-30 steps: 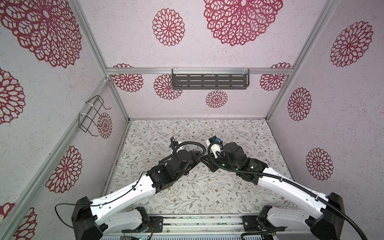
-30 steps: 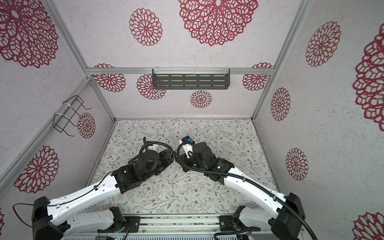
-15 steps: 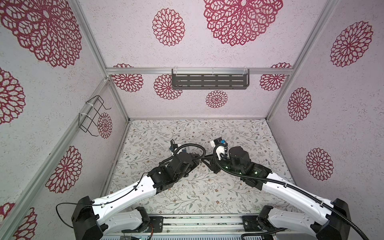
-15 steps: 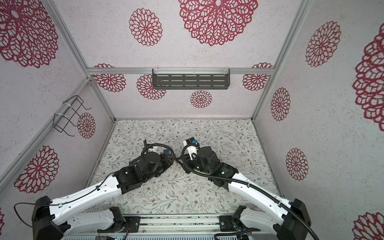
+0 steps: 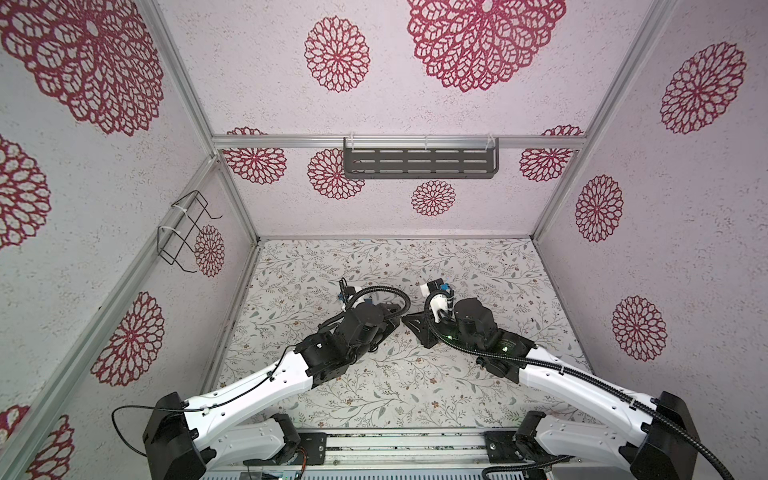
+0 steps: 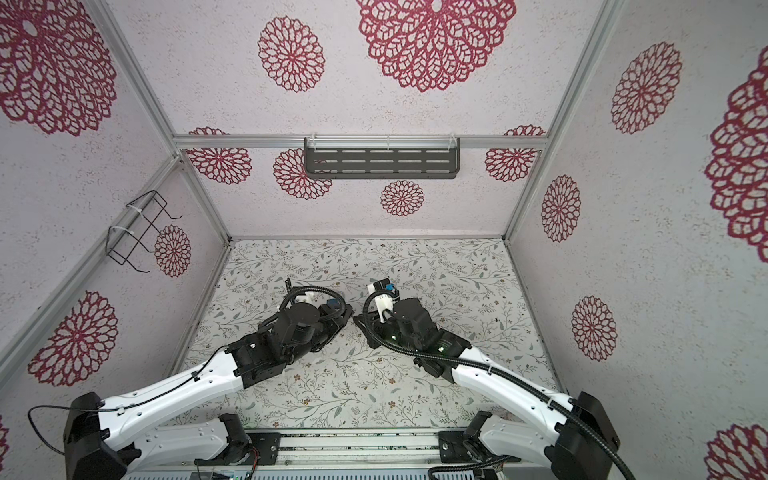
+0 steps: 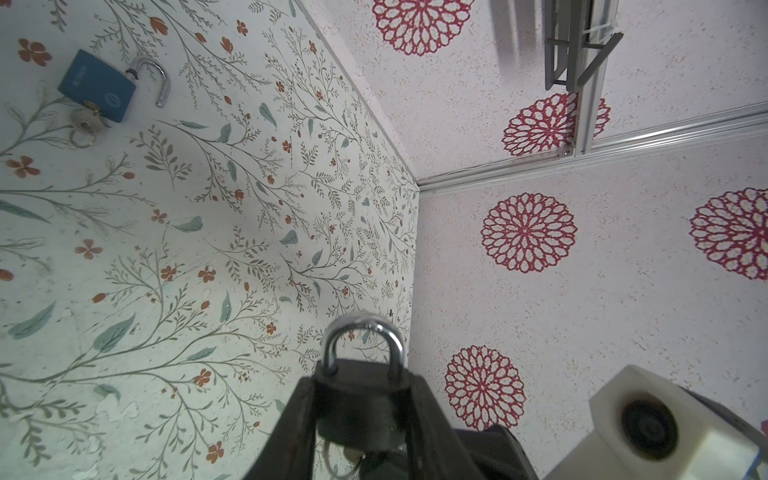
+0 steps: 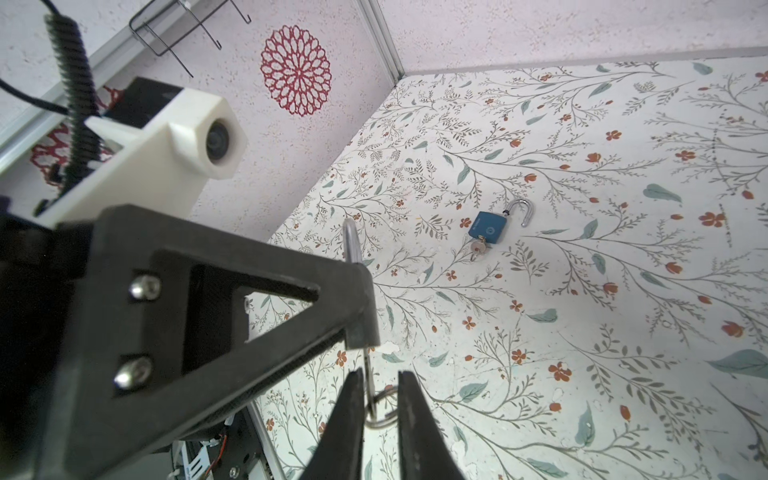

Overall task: Unlock with the key
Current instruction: 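Push the key into the padlock's keyhole with the right gripper, then twist the silver key in the dark padlock with the right gripper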

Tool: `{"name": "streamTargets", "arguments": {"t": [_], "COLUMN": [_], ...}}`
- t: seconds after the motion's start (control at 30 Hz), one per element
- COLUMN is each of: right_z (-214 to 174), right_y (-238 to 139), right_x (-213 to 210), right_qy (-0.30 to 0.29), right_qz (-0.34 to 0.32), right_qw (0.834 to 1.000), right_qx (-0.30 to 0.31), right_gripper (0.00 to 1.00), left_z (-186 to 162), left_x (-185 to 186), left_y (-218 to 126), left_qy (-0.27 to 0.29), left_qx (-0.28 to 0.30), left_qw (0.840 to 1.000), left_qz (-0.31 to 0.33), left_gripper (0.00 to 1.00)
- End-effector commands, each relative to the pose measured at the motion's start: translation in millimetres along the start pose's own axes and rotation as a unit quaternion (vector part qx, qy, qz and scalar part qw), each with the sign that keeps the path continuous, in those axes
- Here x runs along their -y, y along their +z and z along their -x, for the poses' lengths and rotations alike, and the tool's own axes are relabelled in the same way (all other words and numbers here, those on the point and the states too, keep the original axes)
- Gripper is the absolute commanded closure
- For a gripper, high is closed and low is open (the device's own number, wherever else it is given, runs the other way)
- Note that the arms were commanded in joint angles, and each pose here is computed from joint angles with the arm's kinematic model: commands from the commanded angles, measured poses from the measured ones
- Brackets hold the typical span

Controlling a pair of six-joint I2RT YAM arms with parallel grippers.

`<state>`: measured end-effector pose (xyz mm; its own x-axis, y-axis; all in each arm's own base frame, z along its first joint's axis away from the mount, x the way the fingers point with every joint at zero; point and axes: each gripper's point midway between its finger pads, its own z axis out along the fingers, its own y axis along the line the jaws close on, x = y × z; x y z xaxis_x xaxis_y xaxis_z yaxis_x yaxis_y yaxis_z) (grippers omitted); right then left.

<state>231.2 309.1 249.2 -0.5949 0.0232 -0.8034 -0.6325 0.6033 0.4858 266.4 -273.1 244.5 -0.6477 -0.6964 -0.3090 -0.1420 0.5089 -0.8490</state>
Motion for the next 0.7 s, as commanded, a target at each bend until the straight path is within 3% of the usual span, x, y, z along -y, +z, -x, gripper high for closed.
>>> {"name": "streamTargets", "arguments": {"t": [0.0, 0.27, 0.47, 0.67], "right_z": [12.2, 9.6, 12.3, 7.5], "right_y": [0.4, 0.6, -5.7, -6.2], "right_x": [-5.8, -2.0, -3.8, -0.3], "right_qy": [0.0, 0.0, -0.003, 0.001], "right_qz": [0.008, -0.001, 0.001, -0.003], "right_qw": [1.0, 1.0, 1.0, 1.0], "right_qx": [0.025, 0.023, 0.028, 0.025], "right_gripper": [0.86, 0.9, 0.78, 0.81], "left_z": [9.1, 7.6, 8.5, 9.7], "left_x": [7.8, 10.4, 10.9, 10.3], "left_y": [-0.8, 0.4, 0.9, 1.0], "left_qy": [-0.012, -0.019, -0.019, -0.02], "left_qx": [0.015, 0.011, 0.012, 0.014], "left_qw": [1.0, 1.0, 0.999, 0.999], "left_qz": [-0.019, -0.023, -0.023, -0.021], "left_gripper": [1.0, 1.0, 1.0, 1.0]}}
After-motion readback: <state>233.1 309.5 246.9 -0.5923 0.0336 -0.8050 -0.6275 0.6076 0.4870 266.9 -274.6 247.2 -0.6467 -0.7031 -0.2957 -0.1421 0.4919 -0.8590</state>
